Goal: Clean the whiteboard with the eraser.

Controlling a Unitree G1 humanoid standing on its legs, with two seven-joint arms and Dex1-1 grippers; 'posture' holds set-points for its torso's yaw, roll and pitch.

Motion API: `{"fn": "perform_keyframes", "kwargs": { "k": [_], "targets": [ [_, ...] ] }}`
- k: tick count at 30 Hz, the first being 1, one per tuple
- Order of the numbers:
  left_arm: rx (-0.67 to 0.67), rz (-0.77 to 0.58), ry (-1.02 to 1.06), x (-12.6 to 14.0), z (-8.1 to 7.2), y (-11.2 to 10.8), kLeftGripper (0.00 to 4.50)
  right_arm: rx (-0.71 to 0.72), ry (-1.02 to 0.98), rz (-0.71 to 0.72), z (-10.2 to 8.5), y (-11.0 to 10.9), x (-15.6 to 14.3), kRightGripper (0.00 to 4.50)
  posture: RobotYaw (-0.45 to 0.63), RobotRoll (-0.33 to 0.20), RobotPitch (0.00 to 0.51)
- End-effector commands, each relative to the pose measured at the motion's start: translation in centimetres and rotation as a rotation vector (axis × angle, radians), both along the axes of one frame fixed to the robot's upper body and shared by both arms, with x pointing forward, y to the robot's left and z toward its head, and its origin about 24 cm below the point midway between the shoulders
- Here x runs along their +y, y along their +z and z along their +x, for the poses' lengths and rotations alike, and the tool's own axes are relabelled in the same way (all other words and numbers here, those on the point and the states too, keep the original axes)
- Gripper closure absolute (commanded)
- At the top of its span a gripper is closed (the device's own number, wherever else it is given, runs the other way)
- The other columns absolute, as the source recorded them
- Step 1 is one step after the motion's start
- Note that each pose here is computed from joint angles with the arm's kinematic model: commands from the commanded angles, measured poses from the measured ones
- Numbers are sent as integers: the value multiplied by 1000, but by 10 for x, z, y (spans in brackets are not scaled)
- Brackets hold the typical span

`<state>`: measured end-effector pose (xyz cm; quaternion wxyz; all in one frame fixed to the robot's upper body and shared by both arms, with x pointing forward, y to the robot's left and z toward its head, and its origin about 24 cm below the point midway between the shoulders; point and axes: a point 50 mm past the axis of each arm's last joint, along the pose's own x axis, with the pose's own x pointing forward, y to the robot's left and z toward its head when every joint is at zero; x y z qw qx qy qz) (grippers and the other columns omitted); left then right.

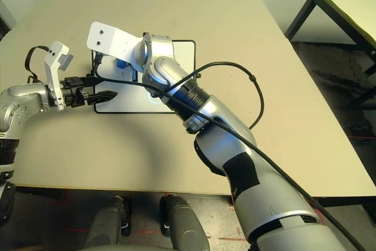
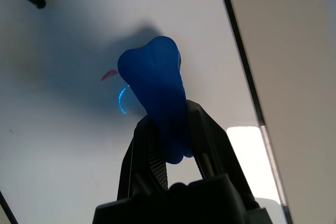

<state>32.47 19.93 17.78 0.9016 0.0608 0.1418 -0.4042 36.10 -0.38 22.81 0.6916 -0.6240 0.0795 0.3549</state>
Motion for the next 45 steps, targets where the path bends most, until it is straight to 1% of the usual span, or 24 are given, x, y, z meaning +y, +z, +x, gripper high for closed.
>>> {"fn": "perform_keyframes", "kwargs": {
  "k": [1,4,7,17,22,26,31,34,37,38,40,43,45],
  "targets": [
    [16,-8,-2,0,-3,-3,0,59,38,-47,-11,-21,3,3740,-58,0,135],
    [18,-7,-2,0,-2,-3,0,83,57,-72,-18,-32,3,3740,-58,0,137],
    [19,-7,-3,0,-2,-3,0,85,59,-79,-20,-34,2,3741,-59,0,137],
    [21,-9,-9,-1,-1,-4,0,-5,-15,-13,3,0,-4,3746,-63,0,130],
    [22,-8,-10,-1,-1,-4,0,-12,-21,5,6,5,-2,3747,-61,0,129],
    [22,-7,-12,-1,-2,-3,0,59,23,-37,-9,-22,1,3748,-56,0,127],
    [22,-5,-11,-1,-2,-3,0,119,47,-79,-22,-46,-2,3748,-52,0,126],
    [21,-6,-11,-1,-2,-3,0,123,34,-85,-21,-48,-5,3748,-52,0,126],
    [21,-6,-12,0,-2,-2,0,66,-12,-24,-6,-24,-6,3748,-52,0,125],
    [19,-6,-11,-1,-2,-2,0,50,-25,0,-3,-15,-6,3748,-52,0,125],
    [16,-8,-10,-1,-1,-1,0,39,-41,32,1,-5,-8,3748,-52,0,125],
    [6,-10,-5,-1,-2,0,0,34,-65,131,1,16,-15,3748,-45,0,126],
    [-29,-21,14,1,0,4,0,56,-98,238,-4,35,-28,3748,-37,0,126]
  ]
}}
